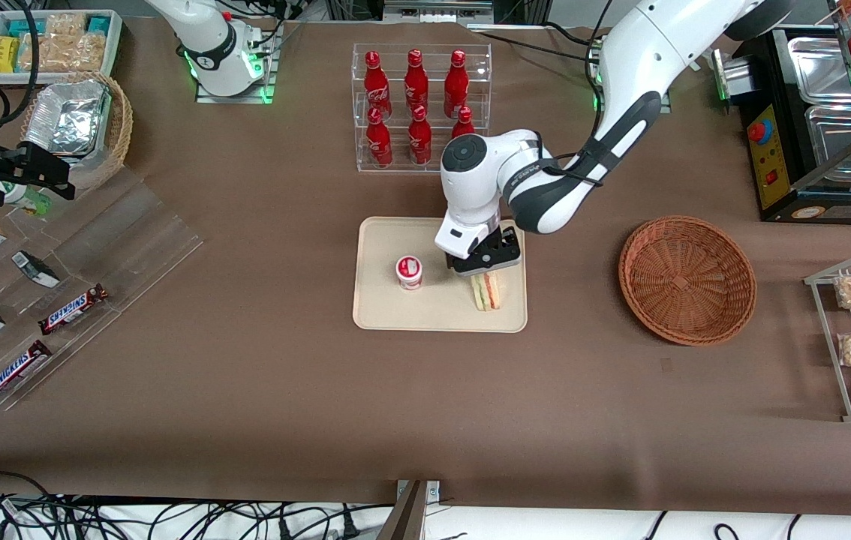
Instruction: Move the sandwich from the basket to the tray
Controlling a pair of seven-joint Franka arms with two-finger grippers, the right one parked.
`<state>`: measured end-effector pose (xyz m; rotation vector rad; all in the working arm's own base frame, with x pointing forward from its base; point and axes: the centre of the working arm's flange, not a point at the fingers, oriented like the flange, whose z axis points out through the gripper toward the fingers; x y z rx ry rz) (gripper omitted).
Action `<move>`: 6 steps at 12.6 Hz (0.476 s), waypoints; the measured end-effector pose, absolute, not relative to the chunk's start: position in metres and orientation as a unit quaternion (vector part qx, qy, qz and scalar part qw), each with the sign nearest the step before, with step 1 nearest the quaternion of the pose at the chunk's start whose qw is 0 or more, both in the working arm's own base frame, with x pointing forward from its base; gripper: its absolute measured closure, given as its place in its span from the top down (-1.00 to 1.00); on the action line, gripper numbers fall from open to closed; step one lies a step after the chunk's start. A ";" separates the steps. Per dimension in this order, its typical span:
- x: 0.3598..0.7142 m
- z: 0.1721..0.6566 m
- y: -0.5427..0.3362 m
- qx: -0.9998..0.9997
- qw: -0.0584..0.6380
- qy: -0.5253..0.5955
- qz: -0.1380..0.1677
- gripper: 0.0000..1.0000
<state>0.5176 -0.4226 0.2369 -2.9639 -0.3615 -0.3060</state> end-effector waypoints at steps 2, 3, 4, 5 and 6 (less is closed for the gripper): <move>0.526 0.262 -0.422 -0.983 0.056 -0.135 -0.112 1.00; 0.530 0.281 -0.423 -0.981 0.048 -0.148 -0.116 1.00; 0.535 0.303 -0.423 -0.978 0.042 -0.164 -0.119 1.00; 0.540 0.329 -0.421 -0.976 0.038 -0.178 -0.122 1.00; 0.544 0.357 -0.418 -0.974 0.037 -0.187 -0.121 1.00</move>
